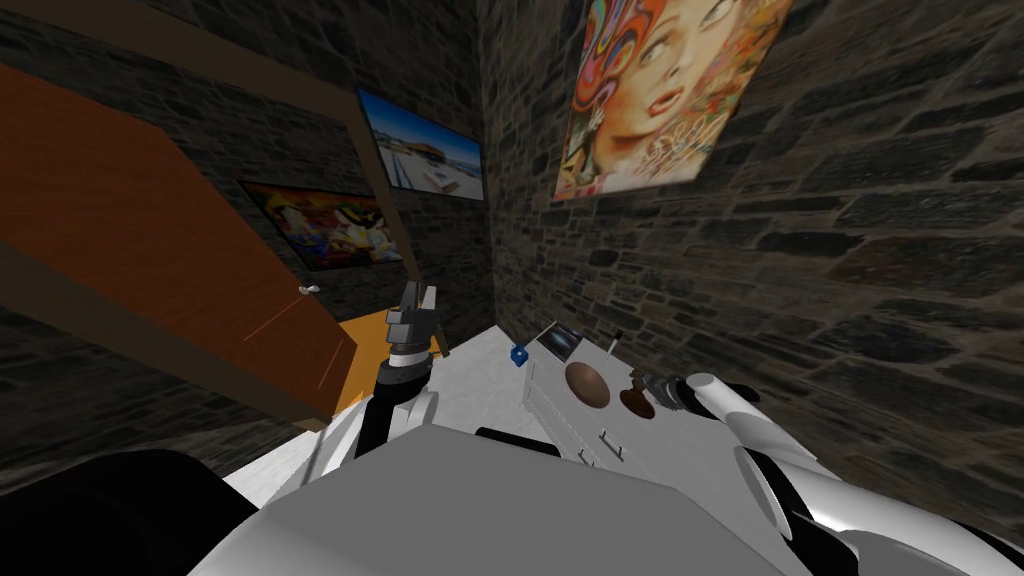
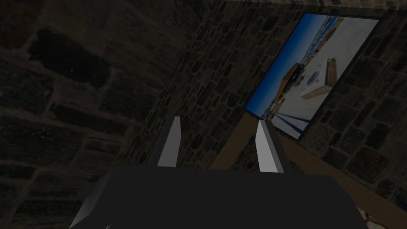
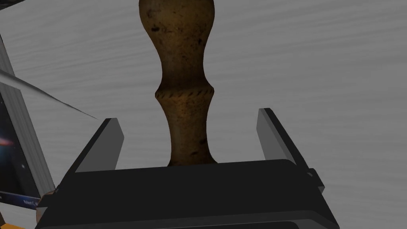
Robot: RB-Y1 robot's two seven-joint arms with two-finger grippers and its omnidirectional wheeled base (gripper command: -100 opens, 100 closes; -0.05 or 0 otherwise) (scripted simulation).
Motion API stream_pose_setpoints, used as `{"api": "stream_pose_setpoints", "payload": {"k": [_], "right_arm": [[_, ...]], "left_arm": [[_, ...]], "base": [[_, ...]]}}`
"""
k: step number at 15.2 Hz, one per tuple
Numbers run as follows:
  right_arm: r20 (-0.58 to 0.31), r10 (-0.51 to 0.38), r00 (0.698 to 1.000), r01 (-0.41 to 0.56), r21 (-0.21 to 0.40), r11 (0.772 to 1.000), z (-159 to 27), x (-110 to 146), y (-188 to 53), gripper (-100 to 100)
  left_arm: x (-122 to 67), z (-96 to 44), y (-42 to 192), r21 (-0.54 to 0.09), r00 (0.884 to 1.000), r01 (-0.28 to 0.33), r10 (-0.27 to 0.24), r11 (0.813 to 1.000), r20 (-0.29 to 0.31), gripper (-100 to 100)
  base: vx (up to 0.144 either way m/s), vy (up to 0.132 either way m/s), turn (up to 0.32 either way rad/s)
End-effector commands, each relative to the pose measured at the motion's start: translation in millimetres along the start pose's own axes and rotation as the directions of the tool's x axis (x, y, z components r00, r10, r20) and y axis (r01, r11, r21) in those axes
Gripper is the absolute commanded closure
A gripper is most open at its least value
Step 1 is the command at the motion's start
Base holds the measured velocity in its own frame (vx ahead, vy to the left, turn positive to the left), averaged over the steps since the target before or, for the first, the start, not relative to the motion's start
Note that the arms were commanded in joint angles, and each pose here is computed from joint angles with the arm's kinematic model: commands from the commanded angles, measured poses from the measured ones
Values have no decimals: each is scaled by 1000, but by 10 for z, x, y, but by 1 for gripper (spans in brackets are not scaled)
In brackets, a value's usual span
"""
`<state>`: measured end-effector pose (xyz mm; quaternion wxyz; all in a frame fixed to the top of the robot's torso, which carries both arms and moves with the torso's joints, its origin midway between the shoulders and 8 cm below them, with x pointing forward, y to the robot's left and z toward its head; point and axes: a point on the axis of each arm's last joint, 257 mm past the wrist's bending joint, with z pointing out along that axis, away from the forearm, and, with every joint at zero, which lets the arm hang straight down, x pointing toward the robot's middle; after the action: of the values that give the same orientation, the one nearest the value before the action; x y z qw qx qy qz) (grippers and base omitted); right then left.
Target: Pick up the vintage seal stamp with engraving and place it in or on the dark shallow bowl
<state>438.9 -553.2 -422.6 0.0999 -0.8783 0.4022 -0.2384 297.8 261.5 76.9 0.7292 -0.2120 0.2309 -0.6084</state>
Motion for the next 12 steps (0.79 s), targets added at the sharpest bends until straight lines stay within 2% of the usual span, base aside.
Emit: {"api": "stream_pose_setpoints", "payload": {"k": [1,2,3,6,7,11,12], "right_arm": [[33,54,998,-54,6,999,-7,-73,2,-100],[14,24,1000,-24,3,1000,-5,-29,2,-100],[22,27,999,-27,5,1000,105,-189,12,-100],[24,31,999,-31,6,999,95,-187,10,-100],[22,29,999,-29,6,1000,99,-188,15,100],[22,29,999,-29,6,1000,98,-186,15,100],[20,31,999,-31,4,1000,-6,-42,2,100]], "left_arm": [[0,0,0,0,1000,0,0,1000,0,0],[0,0,0,0,1000,0,0,1000,0,0],[0,0,0,0,1000,0,0,1000,0,0],[0,0,0,0,1000,0,0,1000,0,0],[0,0,0,0,1000,0,0,1000,0,0],[0,0,0,0,1000,0,0,1000,0,0],[0,0,0,0,1000,0,0,1000,0,0]], "base": [[-1,0,86],[0,-1,31],[48,-31,-35],[74,-40,-16],[17,-8,3],[2,-1,-2],[-63,35,43]]}}
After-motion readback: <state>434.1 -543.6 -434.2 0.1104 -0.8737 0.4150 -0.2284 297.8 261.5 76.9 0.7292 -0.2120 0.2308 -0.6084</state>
